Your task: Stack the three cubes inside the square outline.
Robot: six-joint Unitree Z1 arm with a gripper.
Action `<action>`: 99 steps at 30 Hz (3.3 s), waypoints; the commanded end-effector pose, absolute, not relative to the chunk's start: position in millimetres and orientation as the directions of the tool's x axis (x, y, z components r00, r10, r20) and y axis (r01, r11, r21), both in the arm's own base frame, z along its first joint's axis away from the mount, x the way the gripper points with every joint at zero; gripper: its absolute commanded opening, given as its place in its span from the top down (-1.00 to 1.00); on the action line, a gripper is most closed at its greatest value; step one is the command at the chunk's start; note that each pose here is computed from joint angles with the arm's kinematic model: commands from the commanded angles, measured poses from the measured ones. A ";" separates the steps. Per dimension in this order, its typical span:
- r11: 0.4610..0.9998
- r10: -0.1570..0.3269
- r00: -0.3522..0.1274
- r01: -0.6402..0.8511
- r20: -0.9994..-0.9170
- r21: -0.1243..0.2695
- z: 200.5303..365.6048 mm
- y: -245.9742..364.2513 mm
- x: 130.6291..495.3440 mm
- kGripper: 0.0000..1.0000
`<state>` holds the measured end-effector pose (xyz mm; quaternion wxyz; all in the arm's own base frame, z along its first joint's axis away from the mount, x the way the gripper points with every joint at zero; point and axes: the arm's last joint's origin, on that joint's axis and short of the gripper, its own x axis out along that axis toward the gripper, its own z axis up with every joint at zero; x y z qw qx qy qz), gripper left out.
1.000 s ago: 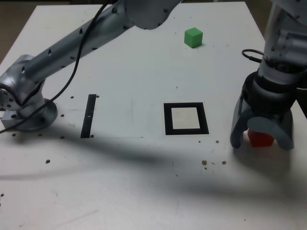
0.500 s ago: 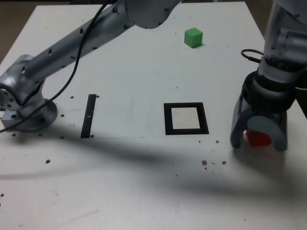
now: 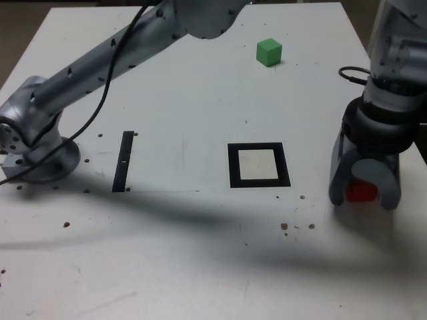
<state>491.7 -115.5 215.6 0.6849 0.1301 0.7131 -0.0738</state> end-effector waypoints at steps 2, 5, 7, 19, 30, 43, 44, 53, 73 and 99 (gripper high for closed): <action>0.956 0.086 -0.037 0.283 -0.996 0.072 212.8 -114.6 491.9 0.47; 0.956 0.088 -0.037 0.284 -0.995 0.074 217.0 -114.0 490.0 0.48; 0.955 0.093 -0.034 0.285 -0.995 0.079 223.0 -113.2 487.4 0.49; 0.945 0.111 -0.051 0.315 -0.993 0.089 252.8 -106.0 460.3 0.48; 0.960 0.053 -0.049 0.278 -0.997 0.038 258.3 -73.6 416.2 0.47; 0.984 0.019 -0.039 0.180 -0.999 0.012 261.3 -24.8 350.2 0.47; 0.984 0.014 -0.042 0.176 -0.999 0.006 259.8 -23.6 346.9 0.47; 0.987 -0.011 -0.050 0.157 -0.999 -0.019 256.4 -17.5 330.3 0.47; 0.978 -0.077 -0.024 0.190 -0.997 -0.080 229.6 -21.4 347.2 0.43; 0.982 0.020 -0.044 0.186 -0.999 0.011 243.1 -16.7 346.1 -0.99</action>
